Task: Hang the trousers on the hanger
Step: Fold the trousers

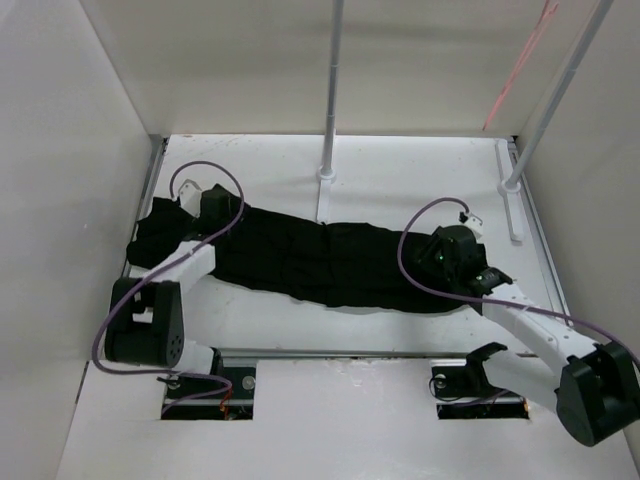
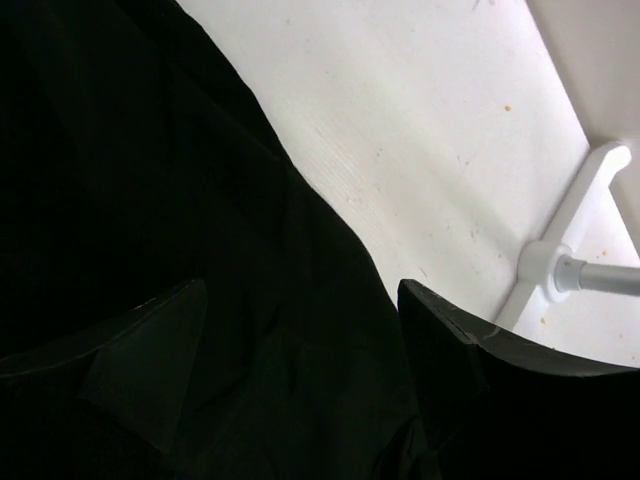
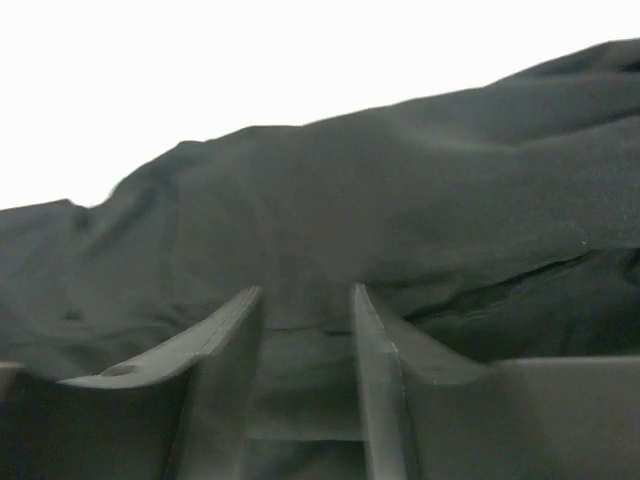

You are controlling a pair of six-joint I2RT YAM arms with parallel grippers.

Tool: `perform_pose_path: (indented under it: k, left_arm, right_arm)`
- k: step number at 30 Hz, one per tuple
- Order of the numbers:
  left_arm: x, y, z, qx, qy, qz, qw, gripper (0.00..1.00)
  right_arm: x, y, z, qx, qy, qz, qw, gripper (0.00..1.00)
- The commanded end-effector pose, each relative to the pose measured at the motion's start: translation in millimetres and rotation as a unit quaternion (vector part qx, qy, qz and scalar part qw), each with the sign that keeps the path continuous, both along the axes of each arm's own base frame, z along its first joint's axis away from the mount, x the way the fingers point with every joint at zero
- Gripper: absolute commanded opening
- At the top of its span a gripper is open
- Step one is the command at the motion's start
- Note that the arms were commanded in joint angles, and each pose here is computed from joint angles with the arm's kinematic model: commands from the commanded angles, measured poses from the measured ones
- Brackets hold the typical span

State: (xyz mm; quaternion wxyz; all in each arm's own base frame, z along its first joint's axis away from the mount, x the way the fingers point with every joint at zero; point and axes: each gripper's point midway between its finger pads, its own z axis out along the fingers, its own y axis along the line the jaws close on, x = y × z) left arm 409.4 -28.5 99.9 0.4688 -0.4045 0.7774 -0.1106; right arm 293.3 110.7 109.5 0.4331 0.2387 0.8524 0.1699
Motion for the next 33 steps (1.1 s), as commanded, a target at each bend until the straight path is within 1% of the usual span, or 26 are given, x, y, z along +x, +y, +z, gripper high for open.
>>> perform_pose_path:
  k: [1, 3, 5, 8, 10, 11, 12, 13, 15, 17, 20, 22, 23, 26, 27, 28, 30, 31, 32, 33]
  left_arm:
    - [-17, 5, 22, 0.032, -0.03, 0.009, 0.999, 0.76]
    - [-22, -7, 32, 0.031, -0.045, -0.007, 0.998, 0.76]
    - [-25, -45, 37, 0.026, -0.054, -0.06, 0.996, 0.76]
    - [-35, -132, 34, 0.015, -0.051, -0.174, 0.983, 0.76]
    - [-50, -198, 30, 0.003, -0.052, -0.255, 0.966, 0.75]
    - [-59, -229, 27, -0.004, -0.051, -0.29, 0.956, 0.75]
    - [-69, -258, 27, -0.01, -0.053, -0.325, 0.944, 0.75]
    - [-78, -283, 27, -0.016, -0.055, -0.357, 0.932, 0.75]
    - [-88, -312, 24, -0.024, -0.055, -0.389, 0.919, 0.75]
    - [-97, -331, 19, -0.021, -0.055, -0.41, 0.91, 0.74]
    - [-96, -328, 19, -0.024, -0.063, -0.401, 0.913, 0.74]
    - [-88, -313, 27, -0.028, -0.076, -0.384, 0.92, 0.74]
    - [-83, -304, 32, -0.03, -0.084, -0.373, 0.923, 0.74]
    - [-65, -260, 49, -0.036, -0.112, -0.321, 0.94, 0.74]
    - [-58, -240, 51, -0.036, -0.119, -0.295, 0.947, 0.75]
    - [-53, -219, 52, -0.038, -0.122, -0.268, 0.955, 0.75]
    - [-45, -177, 53, -0.042, -0.128, -0.215, 0.967, 0.74]
    - [-41, -154, 51, -0.038, -0.129, -0.186, 0.973, 0.74]
    - [-37, -131, 47, -0.035, -0.127, -0.151, 0.98, 0.74]
    - [-33, -104, 41, -0.035, -0.122, -0.113, 0.985, 0.74]
  right_arm:
    - [-1, -13, -18, -0.001, 0.02, -0.022, 1.0, 0.38]
    - [-5, -29, -32, 0.004, 0.036, -0.05, 0.998, 0.29]
    - [-10, -41, -43, 0.011, 0.056, -0.069, 0.996, 0.21]
    - [-19, -52, -54, 0.022, 0.077, -0.086, 0.993, 0.16]
    - [-24, -61, -57, 0.022, 0.079, -0.104, 0.991, 0.15]
    - [-27, -66, -56, 0.021, 0.075, -0.111, 0.991, 0.16]
    - [-29, -71, -53, 0.019, 0.07, -0.121, 0.99, 0.19]
    - [-30, -76, -48, 0.018, 0.061, -0.131, 0.989, 0.26]
    - [-31, -81, -32, 0.023, 0.033, -0.139, 0.989, 0.37]
    - [-31, -81, -5, 0.036, -0.009, -0.138, 0.99, 0.45]
    - [-33, -83, 34, 0.046, -0.063, -0.139, 0.987, 0.5]
    - [-35, -90, 45, 0.035, -0.081, -0.149, 0.985, 0.56]
    - [-35, -92, 45, 0.028, -0.084, -0.15, 0.985, 0.59]
    - [-34, -98, 44, 0.022, -0.084, -0.156, 0.984, 0.6]
    - [-32, -95, 45, 0.027, -0.081, -0.152, 0.985, 0.58]
    - [-30, -95, 46, 0.027, -0.082, -0.151, 0.985, 0.55]
    - [-26, -92, 53, 0.021, -0.086, -0.145, 0.986, 0.41]
    - [-25, -90, 58, 0.021, -0.091, -0.14, 0.986, 0.31]
    - [-24, -85, 61, 0.024, -0.094, -0.131, 0.987, 0.25]
    - [-23, -78, 63, 0.025, -0.097, -0.118, 0.988, 0.22]
